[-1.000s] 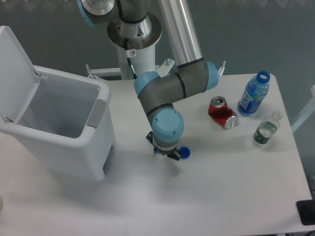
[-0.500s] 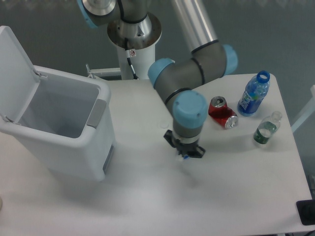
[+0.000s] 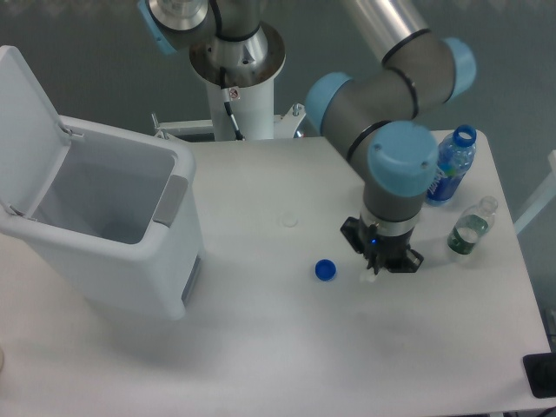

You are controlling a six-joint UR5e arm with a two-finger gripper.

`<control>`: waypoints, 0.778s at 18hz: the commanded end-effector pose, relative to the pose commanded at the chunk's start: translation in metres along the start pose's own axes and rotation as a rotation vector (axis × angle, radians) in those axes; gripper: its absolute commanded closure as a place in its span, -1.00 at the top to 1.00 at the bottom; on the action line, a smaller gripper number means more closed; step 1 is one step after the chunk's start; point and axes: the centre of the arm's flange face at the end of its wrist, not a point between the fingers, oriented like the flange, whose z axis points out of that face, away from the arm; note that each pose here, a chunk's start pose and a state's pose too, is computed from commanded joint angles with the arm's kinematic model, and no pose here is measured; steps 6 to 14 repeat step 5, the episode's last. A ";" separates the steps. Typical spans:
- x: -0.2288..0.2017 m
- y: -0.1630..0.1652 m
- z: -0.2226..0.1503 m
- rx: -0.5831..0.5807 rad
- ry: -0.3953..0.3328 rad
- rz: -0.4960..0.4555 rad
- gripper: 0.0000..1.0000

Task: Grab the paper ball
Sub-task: 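Lift the held paper ball up off the table and move it away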

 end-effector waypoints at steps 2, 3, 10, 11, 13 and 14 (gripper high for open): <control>0.002 0.002 -0.006 -0.001 0.003 0.005 -1.00; 0.002 0.002 -0.007 -0.001 0.004 0.006 -1.00; 0.003 0.002 -0.007 -0.003 0.005 0.014 -1.00; 0.003 0.002 -0.007 -0.003 0.005 0.014 -1.00; 0.003 0.002 -0.007 -0.003 0.005 0.014 -1.00; 0.003 0.002 -0.007 -0.003 0.005 0.014 -1.00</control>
